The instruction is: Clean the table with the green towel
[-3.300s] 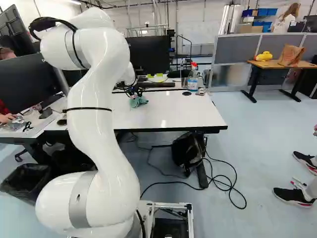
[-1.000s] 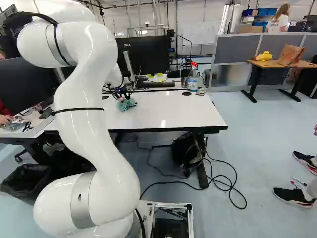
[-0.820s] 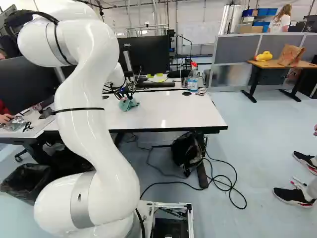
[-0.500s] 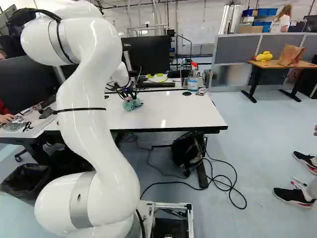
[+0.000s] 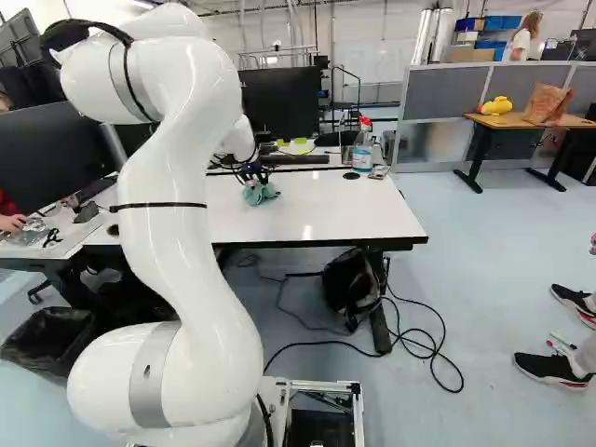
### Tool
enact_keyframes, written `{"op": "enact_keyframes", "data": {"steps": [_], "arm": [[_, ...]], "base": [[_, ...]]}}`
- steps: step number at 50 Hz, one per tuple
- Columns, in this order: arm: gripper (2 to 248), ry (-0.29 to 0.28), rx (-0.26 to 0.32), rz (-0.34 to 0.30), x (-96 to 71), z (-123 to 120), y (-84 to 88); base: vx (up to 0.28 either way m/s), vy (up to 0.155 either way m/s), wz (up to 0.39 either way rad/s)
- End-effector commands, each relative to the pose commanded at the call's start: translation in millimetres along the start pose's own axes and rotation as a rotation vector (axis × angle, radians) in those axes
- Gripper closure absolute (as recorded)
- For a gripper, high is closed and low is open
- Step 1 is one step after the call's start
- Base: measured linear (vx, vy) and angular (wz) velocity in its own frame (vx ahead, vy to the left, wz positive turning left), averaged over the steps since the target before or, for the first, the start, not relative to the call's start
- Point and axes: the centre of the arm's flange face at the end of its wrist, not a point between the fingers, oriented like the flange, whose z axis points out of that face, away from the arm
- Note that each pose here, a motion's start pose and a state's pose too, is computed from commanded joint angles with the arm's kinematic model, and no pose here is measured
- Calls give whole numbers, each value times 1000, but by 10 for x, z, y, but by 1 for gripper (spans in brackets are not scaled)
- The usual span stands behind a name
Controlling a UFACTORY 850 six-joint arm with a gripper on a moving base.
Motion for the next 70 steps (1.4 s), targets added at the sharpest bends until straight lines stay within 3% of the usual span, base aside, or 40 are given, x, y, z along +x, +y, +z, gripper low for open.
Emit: {"op": "enact_keyframes", "data": {"steps": [20,35,49,70], "arm": [[197,9,1,-1,18,-78,-10],[197,20,15,-25,-60,-371,-194],[197,22,28,-45,-204,-632,-342],[197,-4,34,-57,-520,-847,-401]], "base": [[0,0,0],[0,0,0],[0,0,0],[0,0,0]]}}
